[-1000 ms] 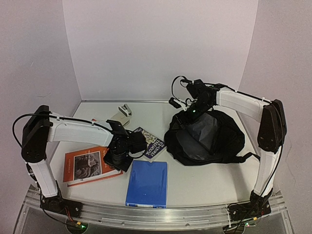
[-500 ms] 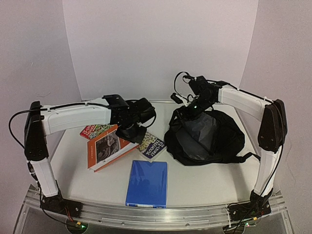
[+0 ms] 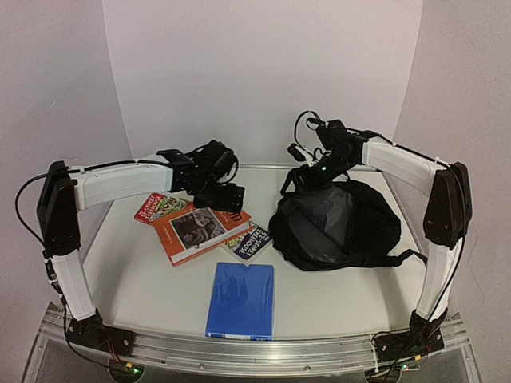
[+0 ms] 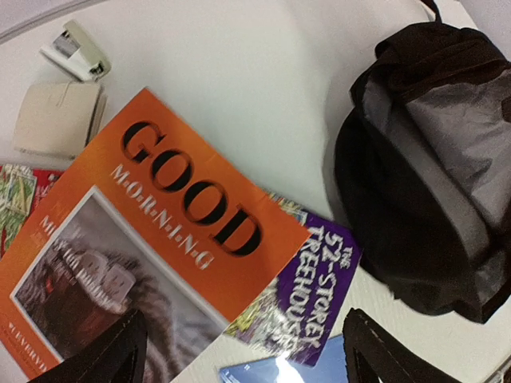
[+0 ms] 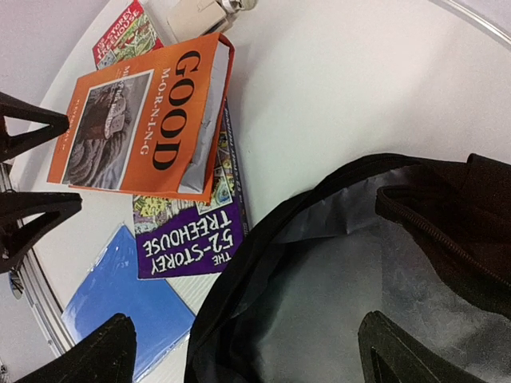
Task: Pack the student bag
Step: Pick up the book from the center of the board.
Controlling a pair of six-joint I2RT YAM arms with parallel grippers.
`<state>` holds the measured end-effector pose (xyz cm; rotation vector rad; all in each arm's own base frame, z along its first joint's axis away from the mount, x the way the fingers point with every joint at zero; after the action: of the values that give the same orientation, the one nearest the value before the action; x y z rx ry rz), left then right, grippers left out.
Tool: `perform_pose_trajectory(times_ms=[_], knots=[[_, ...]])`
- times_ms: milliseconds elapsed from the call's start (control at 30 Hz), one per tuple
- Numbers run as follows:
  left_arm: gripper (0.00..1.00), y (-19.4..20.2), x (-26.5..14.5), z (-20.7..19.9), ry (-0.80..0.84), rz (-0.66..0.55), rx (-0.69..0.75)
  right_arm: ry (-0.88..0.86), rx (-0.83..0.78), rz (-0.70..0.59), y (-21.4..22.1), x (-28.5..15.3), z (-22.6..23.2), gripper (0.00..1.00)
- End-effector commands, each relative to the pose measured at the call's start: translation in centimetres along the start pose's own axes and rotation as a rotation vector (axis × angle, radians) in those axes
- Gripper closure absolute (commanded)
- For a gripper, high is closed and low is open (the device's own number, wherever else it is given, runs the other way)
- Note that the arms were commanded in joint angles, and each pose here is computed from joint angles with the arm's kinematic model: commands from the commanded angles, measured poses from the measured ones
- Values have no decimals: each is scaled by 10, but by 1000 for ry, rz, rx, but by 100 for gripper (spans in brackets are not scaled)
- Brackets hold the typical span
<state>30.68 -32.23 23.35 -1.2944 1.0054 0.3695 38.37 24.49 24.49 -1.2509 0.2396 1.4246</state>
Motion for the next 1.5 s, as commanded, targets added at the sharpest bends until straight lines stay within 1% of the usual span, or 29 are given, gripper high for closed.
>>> perform_pose_trajectory(times_ms=[0, 200, 367, 533, 733, 900, 1033, 1133, 1267, 1333, 1467], knots=[[11, 1, -47, 32, 80, -116, -166, -50, -50, -62, -9, 6, 27, 4], [1, 49, -58, 74, 59, -122, -380, -42, -118, -87, -23, 28, 54, 8], [0, 87, -57, 106, 71, -110, -564, -38, -151, -83, -30, 58, 68, 14], [0, 110, -52, 122, 77, -96, -666, -37, -154, -55, -30, 94, 70, 21], [0, 141, -39, 138, 120, -98, -807, 5, -157, -27, -26, 132, 60, 25], [0, 153, -34, 150, 148, -129, -856, 72, -159, 3, -17, 157, 43, 30], [0, 155, -31, 158, 159, -131, -868, 138, -164, 10, -14, 168, 32, 35], [0, 155, -28, 167, 173, -138, -874, 172, -158, 4, -17, 172, 22, 36], [0, 149, -20, 177, 247, -194, -868, 188, -141, 2, -20, 176, 9, 37], [0, 147, -13, 179, 272, -197, -862, 193, -141, 6, -19, 179, 6, 37], [0, 146, 0, 182, 270, -183, -856, 211, -154, 11, -18, 184, 1, 37]])
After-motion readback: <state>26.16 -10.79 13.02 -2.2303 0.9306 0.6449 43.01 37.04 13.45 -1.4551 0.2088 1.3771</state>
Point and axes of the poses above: each gripper's point midway between its finger pads, its own x axis out along the fingers, its own z axis along the line the jaws close on, y = z × x, the point moved 9 cm from there along -x, back along the fingers, and after that the axes turned 8 degrees about x, right-handed, at the moved point
